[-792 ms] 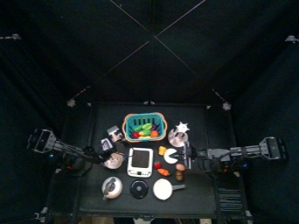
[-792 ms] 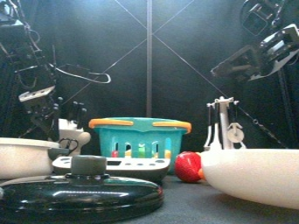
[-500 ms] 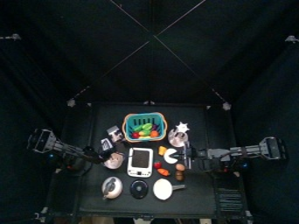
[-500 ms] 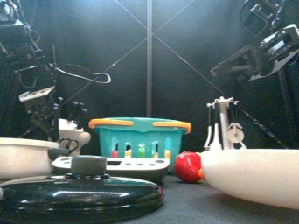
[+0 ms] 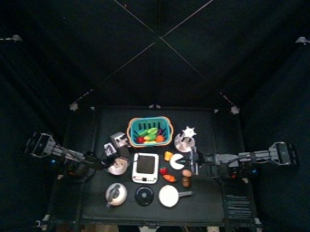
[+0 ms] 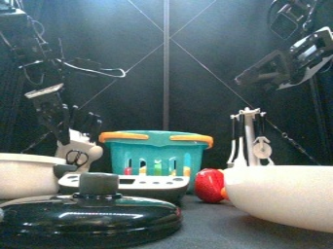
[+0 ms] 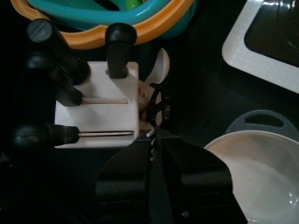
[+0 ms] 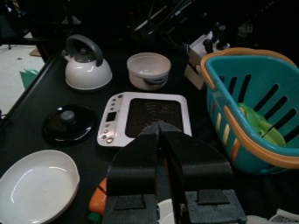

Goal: Pull out fork

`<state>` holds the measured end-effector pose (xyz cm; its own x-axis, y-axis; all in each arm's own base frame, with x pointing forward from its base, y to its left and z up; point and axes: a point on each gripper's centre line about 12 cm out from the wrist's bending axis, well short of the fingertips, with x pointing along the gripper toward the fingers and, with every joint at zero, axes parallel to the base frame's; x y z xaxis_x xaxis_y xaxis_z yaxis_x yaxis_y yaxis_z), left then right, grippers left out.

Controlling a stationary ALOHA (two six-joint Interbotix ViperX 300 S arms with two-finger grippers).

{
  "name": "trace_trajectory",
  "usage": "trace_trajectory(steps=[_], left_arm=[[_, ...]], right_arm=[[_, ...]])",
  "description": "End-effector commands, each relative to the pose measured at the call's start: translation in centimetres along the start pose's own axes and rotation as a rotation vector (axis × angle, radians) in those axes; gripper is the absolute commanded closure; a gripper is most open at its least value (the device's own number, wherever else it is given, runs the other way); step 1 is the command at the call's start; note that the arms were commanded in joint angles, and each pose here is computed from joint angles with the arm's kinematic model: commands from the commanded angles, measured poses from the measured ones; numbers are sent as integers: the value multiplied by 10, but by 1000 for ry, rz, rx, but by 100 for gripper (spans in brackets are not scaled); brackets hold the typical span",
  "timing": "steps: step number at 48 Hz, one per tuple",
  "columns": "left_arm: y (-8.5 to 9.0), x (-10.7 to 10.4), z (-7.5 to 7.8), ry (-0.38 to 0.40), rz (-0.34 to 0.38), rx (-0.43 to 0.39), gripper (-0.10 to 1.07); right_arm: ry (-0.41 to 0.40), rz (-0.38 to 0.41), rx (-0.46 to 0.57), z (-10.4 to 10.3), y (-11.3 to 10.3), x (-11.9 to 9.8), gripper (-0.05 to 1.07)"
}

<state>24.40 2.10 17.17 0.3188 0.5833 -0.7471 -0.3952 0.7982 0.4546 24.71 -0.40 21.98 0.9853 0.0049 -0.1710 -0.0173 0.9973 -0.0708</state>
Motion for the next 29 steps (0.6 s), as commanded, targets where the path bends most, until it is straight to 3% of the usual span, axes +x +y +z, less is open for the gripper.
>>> trace_trajectory(steps=[1, 7, 16, 29], left_arm=[[-2, -9, 11, -36, -17, -13, 47], [-5, -12, 11, -41, -26, -9, 47], [-7, -6, 0, 5, -25, -6, 47], [-9, -9, 0, 13, -43, -18, 47]], right_arm=[[-25, 1, 0, 8, 0, 2, 101], [-25, 3, 1, 8, 1, 2, 101], [-23, 3, 1, 8, 1, 2, 101], [-25, 5, 1, 8, 1, 2, 101]])
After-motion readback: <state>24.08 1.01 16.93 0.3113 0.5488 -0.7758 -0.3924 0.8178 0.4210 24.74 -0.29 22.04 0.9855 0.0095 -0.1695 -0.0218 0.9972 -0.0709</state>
